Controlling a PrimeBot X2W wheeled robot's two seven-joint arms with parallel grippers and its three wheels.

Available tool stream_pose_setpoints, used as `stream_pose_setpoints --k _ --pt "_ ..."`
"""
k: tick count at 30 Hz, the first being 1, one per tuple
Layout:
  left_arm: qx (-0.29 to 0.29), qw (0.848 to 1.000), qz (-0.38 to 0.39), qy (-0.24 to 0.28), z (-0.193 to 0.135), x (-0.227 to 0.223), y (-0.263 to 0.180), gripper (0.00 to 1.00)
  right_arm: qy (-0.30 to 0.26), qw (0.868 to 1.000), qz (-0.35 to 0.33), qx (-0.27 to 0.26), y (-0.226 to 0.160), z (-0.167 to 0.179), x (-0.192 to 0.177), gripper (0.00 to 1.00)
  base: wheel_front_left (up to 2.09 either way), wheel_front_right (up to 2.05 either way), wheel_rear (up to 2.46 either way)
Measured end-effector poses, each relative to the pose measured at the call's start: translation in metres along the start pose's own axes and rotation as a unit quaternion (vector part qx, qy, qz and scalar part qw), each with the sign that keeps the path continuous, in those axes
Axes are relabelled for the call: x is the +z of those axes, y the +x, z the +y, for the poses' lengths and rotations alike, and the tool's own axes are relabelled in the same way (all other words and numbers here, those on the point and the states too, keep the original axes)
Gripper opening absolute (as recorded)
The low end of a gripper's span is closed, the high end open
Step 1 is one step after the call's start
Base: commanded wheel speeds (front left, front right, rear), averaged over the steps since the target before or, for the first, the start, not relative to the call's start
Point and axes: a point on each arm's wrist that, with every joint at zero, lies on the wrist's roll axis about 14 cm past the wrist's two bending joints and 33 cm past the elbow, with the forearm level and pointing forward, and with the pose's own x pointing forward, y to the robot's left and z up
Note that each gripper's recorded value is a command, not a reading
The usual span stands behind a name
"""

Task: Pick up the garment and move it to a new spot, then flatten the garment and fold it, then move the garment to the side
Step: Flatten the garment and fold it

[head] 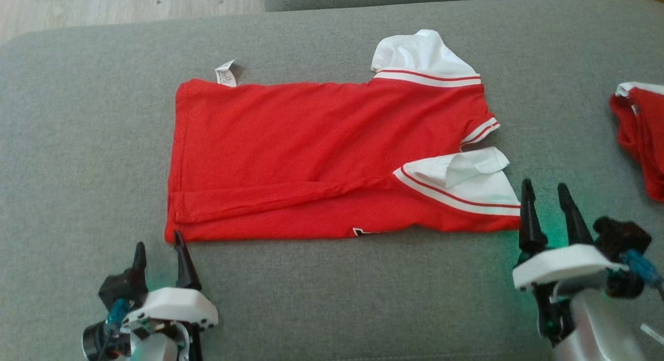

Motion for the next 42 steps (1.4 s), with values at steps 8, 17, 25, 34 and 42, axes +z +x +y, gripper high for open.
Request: stream_pose_setpoints --k 8,17,25,34,42 --pt "-0.025 1.0 -0.005 -0.012 -0.014 0.007 0.013 1.0 -0.015 1.0 0.007 -0.004 -0.003 -0.004 -0.006 1.0 0.0 0.0 0.0" --pt "-0.034 0.999 0.03 -0.022 -0.019 -0.012 0.018 1.0 -0.026 0.998 0.057 -0.001 -0.01 -0.002 -0.037 1.0 0.0 0.0 0.0" --pt "-0.046 0.998 0.046 -0.015 -0.025 -0.02 0.022 1.0 -0.04 0.994 0.098 0.03 -0.014 0.015 -0.062 1.0 0.0 0.0 0.0" --pt "-0.056 0.996 0.06 -0.017 -0.029 -0.025 0.022 1.0 -0.041 0.992 0.111 0.041 -0.011 0.022 -0.068 1.0 0.0 0.0 0.0" --pt "-0.053 0.997 0.056 -0.018 -0.029 -0.021 0.021 1.0 -0.036 0.993 0.108 0.043 -0.01 0.024 -0.065 1.0 0.0 0.0 0.0"
